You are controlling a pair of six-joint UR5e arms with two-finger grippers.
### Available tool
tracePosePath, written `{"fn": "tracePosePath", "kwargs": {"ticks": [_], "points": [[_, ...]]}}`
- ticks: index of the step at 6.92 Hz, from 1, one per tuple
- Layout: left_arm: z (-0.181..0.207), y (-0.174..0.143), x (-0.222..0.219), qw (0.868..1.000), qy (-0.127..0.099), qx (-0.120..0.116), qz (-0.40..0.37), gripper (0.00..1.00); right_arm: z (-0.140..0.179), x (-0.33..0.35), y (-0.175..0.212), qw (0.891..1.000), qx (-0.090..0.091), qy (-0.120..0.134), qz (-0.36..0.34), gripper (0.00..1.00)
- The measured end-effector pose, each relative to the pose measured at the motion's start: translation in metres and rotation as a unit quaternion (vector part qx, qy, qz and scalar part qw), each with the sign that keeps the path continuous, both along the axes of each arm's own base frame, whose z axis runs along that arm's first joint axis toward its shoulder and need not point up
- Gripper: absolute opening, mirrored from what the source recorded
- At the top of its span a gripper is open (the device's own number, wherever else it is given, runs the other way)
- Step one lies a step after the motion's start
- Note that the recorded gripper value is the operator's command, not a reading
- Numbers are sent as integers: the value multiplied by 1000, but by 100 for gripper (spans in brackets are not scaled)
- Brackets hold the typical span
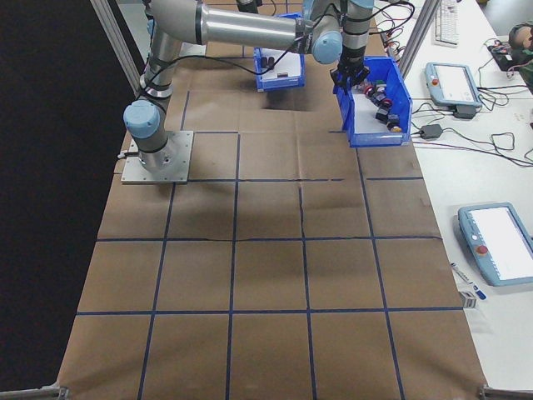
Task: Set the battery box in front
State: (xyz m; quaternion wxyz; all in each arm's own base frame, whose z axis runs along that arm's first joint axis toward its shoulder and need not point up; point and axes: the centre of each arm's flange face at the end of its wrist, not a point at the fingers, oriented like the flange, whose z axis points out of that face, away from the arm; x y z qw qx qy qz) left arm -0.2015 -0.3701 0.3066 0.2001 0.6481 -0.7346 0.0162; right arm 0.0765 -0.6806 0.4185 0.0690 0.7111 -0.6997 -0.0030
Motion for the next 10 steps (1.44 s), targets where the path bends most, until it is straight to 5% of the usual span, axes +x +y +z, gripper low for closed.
{"fn": "tracePosePath", "kwargs": {"ticks": [4,7,10], "points": [[0,-129,69,999,35,-18,-2,0,-7,-95,110,999,47,-6,13,3],[-11,-196,6,998,45,-12,-42,0,-31,-75,202,998,69,-11,8,4],[-24,-230,-73,998,64,10,-27,0,-47,-65,232,998,66,-12,-12,4]]}}
